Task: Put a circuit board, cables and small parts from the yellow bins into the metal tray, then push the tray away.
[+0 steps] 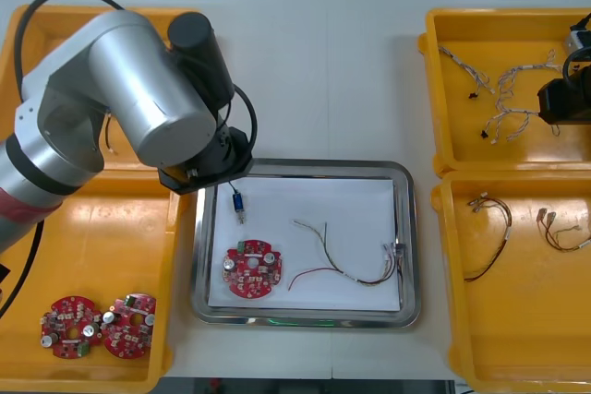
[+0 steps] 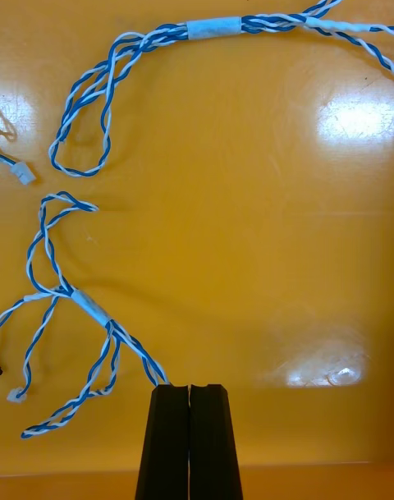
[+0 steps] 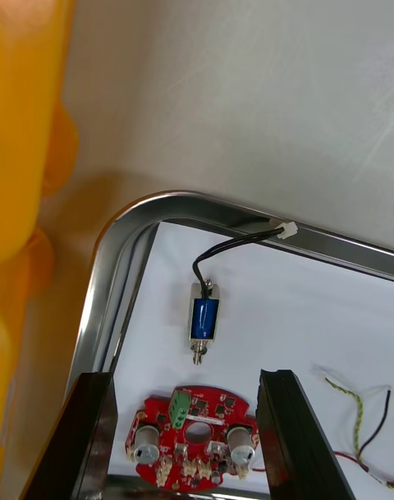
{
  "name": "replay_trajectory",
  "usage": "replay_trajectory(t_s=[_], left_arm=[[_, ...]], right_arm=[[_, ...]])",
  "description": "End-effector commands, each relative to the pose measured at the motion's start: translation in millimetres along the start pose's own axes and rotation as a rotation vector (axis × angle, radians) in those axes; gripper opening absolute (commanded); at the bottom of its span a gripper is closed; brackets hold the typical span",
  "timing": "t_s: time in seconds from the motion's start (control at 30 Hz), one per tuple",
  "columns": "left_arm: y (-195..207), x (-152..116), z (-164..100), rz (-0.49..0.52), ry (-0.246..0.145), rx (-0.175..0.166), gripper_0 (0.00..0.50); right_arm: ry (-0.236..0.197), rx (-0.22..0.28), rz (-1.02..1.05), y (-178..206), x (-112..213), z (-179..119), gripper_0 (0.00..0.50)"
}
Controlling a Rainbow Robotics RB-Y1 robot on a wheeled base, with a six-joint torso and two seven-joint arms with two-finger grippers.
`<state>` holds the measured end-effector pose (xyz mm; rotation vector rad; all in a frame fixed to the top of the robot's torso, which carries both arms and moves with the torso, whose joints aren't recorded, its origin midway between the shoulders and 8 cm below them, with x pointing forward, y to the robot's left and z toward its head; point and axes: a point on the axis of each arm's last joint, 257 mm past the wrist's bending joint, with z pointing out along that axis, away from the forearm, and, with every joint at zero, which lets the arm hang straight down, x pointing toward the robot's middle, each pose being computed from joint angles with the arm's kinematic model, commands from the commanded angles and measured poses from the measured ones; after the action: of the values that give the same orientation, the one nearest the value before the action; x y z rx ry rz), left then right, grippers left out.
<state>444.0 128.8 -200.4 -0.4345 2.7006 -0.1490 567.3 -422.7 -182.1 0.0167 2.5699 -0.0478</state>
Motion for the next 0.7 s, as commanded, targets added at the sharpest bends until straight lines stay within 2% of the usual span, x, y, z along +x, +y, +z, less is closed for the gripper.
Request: replay_trajectory(t_s=[0.03, 0.07, 0.1, 0.17, 0.23, 0.37, 0.5, 0.7], left_arm=[[2, -17, -28, 0.056, -0.010, 0.046, 0.500], [4, -22, -32, 0.060, -0.010, 0.051, 0.500], [7, -25, -33, 0.062, -0.012, 0.049, 0.500], [14, -34, -40, 0.063, -0.021, 0.048, 0.500], [19, -41, -45, 0.065, -0.027, 0.048, 0.500], [31, -56, -55, 0.039, -0.034, 0.054, 0.500], [42, -69, -63, 0.012, -0.014, 0.060, 0.500], [50, -88, -71, 0.028, 0.001, 0.072, 0.500]], right_arm=[[-0.038, 0.028, 0.011, -26, -11, -17, 0.119], [-0.040, 0.027, 0.010, -26, -12, -17, 0.206], [-0.037, 0.027, 0.013, -26, -11, -17, 0.264], [-0.040, 0.026, 0.011, -26, -12, -17, 0.449], [-0.037, 0.027, 0.012, -26, -11, -17, 0.500], [-0.040, 0.027, 0.009, -27, -12, -18, 0.500], [-0.046, 0.024, 0.009, -29, -15, -22, 0.500], [-0.049, 0.009, -0.046, -19, -27, -32, 0.500]])
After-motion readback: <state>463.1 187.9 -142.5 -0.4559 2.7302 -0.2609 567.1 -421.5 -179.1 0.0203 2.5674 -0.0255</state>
